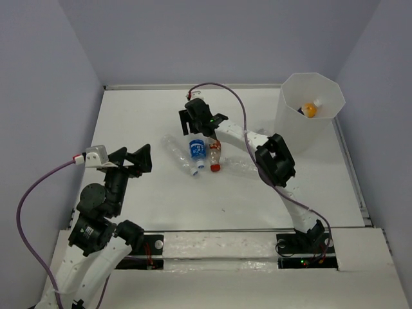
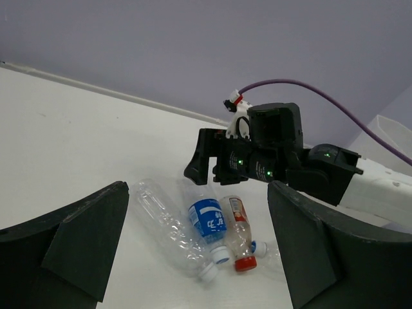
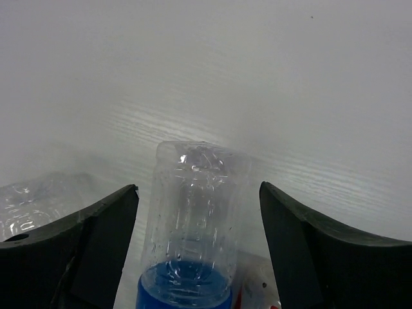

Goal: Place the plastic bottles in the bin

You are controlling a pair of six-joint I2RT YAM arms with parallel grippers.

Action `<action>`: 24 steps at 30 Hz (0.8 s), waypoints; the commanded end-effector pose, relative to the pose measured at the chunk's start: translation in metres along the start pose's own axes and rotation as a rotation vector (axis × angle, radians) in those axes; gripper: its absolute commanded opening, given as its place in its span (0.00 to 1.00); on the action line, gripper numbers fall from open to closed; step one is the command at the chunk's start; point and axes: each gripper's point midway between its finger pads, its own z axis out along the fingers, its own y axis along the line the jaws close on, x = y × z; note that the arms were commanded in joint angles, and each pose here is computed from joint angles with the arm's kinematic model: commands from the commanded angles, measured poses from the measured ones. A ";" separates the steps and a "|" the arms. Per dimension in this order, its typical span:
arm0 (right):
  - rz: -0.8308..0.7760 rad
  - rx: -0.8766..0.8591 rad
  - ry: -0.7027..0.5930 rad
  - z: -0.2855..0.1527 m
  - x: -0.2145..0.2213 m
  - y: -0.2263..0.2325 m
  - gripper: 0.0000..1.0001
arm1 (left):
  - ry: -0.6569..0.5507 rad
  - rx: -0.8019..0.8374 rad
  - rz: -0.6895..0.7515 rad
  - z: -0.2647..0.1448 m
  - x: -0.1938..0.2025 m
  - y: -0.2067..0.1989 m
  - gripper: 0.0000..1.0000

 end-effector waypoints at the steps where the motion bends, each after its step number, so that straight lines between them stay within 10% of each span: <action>1: 0.000 -0.009 0.013 0.009 -0.002 0.007 0.79 | -0.042 0.007 -0.012 0.002 -0.012 -0.003 0.99; 12: 0.028 0.007 0.013 0.024 0.006 0.014 0.57 | -0.038 0.006 -0.011 0.002 -0.011 -0.003 0.99; 24: 0.087 -0.033 -0.428 -0.118 -0.163 0.000 0.46 | -0.026 0.002 -0.005 0.005 -0.008 -0.003 0.99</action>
